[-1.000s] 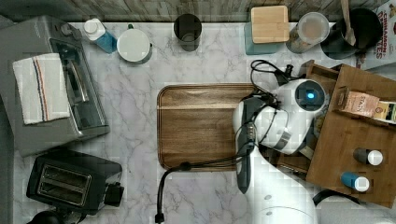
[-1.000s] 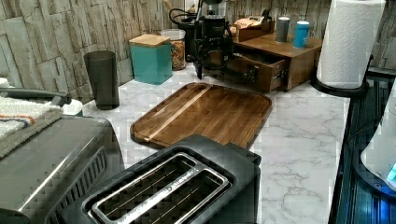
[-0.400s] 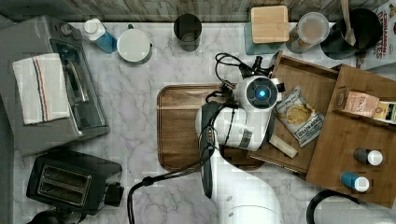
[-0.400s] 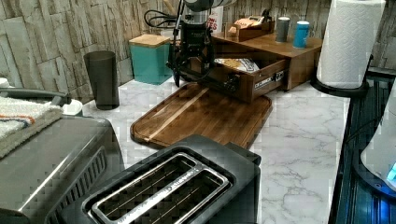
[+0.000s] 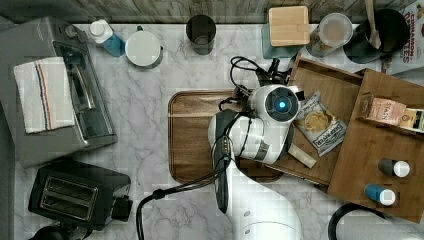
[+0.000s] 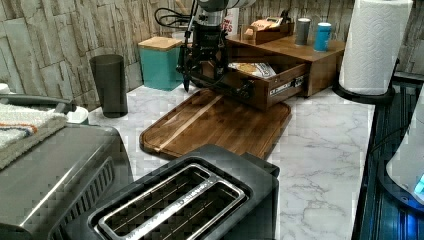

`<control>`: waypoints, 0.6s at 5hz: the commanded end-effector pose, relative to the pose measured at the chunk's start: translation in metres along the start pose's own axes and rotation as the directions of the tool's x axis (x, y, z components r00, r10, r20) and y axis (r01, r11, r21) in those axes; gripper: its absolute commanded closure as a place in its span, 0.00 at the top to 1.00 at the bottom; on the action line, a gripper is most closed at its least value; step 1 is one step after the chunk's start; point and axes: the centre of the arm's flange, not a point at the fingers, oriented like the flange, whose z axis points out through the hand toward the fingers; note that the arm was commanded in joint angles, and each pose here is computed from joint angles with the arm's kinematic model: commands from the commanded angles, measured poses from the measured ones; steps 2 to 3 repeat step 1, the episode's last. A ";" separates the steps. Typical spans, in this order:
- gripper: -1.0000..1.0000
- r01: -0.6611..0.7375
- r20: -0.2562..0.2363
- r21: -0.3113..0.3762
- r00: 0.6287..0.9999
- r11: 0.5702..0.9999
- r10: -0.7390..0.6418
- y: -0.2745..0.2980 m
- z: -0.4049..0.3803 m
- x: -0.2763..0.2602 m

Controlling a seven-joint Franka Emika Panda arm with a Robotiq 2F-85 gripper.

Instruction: Open the drawer.

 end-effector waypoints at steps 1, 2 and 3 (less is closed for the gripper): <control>1.00 0.217 0.019 0.132 0.975 0.967 -0.221 -0.129 -0.039 -0.086; 1.00 0.217 0.019 0.132 0.975 0.967 -0.221 -0.129 -0.039 -0.086; 1.00 0.217 0.019 0.132 0.975 0.967 -0.221 -0.129 -0.039 -0.086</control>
